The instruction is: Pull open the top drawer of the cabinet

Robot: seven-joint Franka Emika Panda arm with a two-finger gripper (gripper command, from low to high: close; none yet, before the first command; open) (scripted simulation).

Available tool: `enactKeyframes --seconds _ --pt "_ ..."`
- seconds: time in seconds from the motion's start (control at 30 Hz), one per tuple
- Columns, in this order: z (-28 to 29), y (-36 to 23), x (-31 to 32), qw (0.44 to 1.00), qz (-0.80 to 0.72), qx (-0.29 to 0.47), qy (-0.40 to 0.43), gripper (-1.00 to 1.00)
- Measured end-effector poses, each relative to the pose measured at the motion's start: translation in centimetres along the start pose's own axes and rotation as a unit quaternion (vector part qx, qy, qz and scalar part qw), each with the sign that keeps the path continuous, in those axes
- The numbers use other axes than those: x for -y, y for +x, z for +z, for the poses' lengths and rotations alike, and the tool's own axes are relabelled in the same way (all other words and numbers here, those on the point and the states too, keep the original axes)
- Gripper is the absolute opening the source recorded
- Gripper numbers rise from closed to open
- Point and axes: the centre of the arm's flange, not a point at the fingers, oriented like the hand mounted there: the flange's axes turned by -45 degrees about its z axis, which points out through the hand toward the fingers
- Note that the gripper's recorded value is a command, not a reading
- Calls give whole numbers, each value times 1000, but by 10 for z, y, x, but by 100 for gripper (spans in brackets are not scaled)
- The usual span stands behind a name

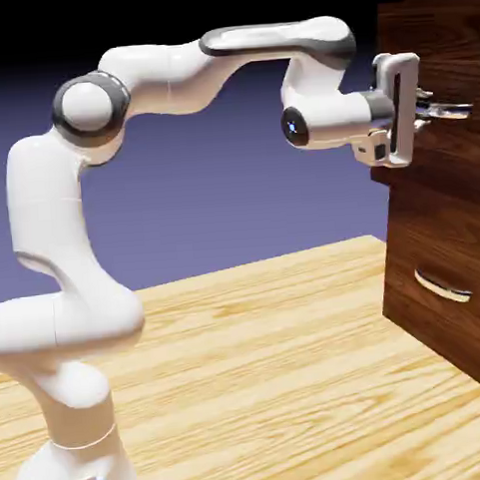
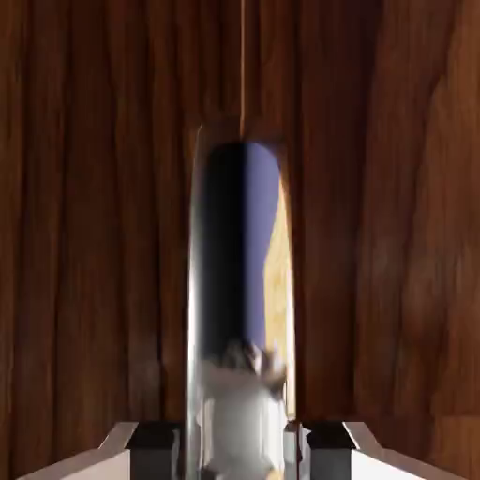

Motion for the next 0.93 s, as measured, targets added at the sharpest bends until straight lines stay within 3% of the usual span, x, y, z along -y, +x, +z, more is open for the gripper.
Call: enactKeyframes --seconds 0.43,0.8,0.83,0.93 --pt "-73 0 0 1000 0 0 0 -100" --pt "-181 0 0 1000 0 0 0 -100" --pt "-188 0 0 1000 0 0 0 100" --pt "-199 -1 0 1000 -1 -1 -1 100"
